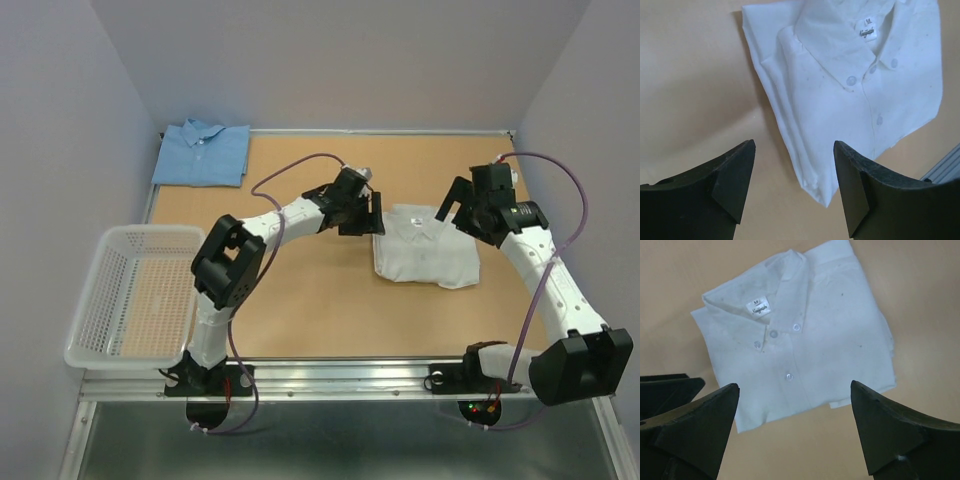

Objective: Fold and stack the long sleeve shirts
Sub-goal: Fold the shirt

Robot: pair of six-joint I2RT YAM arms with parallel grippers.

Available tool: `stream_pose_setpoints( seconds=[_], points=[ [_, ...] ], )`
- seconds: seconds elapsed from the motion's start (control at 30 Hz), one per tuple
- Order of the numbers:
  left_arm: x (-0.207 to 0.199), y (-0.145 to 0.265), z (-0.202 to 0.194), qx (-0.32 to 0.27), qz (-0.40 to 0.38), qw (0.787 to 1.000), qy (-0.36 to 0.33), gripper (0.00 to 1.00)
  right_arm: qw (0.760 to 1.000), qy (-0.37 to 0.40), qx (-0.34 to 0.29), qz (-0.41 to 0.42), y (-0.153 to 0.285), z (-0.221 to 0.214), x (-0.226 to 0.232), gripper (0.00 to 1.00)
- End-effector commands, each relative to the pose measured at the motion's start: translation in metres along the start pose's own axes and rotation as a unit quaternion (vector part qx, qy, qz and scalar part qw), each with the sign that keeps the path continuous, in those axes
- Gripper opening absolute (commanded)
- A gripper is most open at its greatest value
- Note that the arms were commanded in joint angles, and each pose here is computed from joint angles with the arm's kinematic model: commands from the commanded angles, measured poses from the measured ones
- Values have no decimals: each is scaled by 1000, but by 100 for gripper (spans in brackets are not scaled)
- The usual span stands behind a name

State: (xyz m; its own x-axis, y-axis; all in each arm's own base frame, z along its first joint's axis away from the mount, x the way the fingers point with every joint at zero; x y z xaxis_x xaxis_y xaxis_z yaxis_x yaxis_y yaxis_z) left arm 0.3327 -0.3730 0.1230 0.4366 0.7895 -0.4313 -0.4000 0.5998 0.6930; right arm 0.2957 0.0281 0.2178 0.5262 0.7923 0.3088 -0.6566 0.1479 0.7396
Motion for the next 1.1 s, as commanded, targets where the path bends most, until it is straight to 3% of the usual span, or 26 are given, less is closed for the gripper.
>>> stream_pose_setpoints(
  seconds=[0.0,0.1,0.23,0.3,0.33,0.4,0.47,0.73,0.9,1.0,1.07],
  points=[
    [-27,-8,9,1,1,1000,-21,75,998,-38,-17,49,6,-6,4,98],
    [-20,-33,-4,24,34,999,-27,71,998,-30,-1,61,7,-16,2,98],
    [-7,-46,-16,38,58,997,-21,58,998,-23,0,67,9,-20,-1,98],
    [0,-49,-23,40,70,997,-19,44,998,-16,-1,67,10,-21,-2,98],
    [4,-50,-28,46,76,996,-19,32,998,-15,-3,66,10,-20,-3,98],
    [8,-51,-33,46,81,996,-17,30,998,-10,-2,67,10,-21,-2,98],
    [16,-50,-41,50,85,995,-12,9,998,-4,1,69,9,-21,-2,98],
    [66,-16,-68,60,114,992,-19,9,993,21,38,107,2,-34,9,96],
    [76,14,-59,47,130,988,-67,11,983,21,88,157,-4,-53,21,90],
    [76,27,-52,37,135,986,-86,14,955,16,158,250,2,-75,46,88],
    [77,33,-52,39,136,986,-88,16,940,-1,171,296,2,-81,59,86]
  ],
)
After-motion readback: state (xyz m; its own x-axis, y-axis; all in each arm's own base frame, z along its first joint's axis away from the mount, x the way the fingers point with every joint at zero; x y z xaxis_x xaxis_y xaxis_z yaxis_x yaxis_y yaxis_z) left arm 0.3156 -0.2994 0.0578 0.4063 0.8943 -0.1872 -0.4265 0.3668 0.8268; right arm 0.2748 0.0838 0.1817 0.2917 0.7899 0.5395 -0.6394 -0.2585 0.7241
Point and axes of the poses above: each gripper's point midway between its finger pads, its own y axis back along the fingers, its own x axis along the line the jaws close on, z = x × y, the point moved 3 cm from there along y, back along the fingers, and after that the axes turned 11 degrees about -y, right-handed, at the moved point
